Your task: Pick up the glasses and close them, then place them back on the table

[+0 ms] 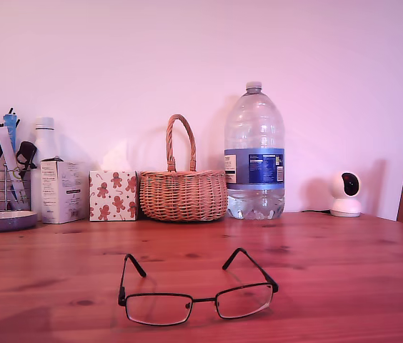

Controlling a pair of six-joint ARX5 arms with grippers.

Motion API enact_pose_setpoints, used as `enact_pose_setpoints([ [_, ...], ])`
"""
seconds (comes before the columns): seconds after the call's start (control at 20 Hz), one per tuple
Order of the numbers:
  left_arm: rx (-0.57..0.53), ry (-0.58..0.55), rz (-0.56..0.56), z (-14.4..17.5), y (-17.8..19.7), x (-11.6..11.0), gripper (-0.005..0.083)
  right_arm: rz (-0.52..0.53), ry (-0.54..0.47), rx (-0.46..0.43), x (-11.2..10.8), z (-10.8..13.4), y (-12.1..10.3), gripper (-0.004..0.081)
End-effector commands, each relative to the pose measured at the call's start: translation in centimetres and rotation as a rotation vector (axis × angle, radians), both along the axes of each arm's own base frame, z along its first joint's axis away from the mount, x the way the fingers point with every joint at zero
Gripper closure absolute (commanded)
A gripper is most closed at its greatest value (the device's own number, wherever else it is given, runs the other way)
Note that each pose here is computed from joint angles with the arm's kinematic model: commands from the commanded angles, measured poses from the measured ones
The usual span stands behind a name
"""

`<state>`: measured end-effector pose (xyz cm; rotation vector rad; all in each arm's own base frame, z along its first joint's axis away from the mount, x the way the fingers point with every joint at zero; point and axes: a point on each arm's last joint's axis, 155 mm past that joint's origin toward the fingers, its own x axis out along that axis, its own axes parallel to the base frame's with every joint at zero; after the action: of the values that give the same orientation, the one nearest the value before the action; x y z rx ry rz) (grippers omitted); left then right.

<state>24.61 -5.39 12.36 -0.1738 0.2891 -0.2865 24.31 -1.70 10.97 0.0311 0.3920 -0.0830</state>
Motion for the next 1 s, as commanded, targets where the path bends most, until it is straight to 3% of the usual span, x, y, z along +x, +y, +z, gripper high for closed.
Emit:
enact_pose_setpoints([
  [0.0, 0.006, 0.01, 0.116, -0.6, 1.9, 0.5, 0.0793, 0.041, -0.028, -0.014, 0.4, 0.5, 0.6, 0.0783],
  [0.35, 0.004, 0.002, 0.116, -0.4, 1.9, 0.6, 0.0793, 0.059, -0.051, -0.006, 0.6, 1.0, 1.0, 0.0783],
  [0.45, -0.029, -0.019, 0.115, 0.3, 1.7, 0.7, 0.0793, 0.093, -0.091, 0.072, 0.9, 2.0, 2.1, 0.0783],
  [0.5, -0.041, -0.043, 0.081, 0.9, 1.1, 0.7, 0.0793, 0.107, -0.105, 0.134, 0.9, 2.3, 2.7, 0.0783],
  [0.65, -0.067, -0.094, -0.054, 2.6, -1.5, 0.2, 0.0793, 0.191, -0.127, 0.2, 0.9, 3.1, 4.5, 0.0783],
  [0.95, -0.075, -0.115, -0.199, 3.9, -4.9, -1.0, 0.0793, 0.38, -0.109, 0.245, -0.1, 3.2, 9.1, 0.0783],
])
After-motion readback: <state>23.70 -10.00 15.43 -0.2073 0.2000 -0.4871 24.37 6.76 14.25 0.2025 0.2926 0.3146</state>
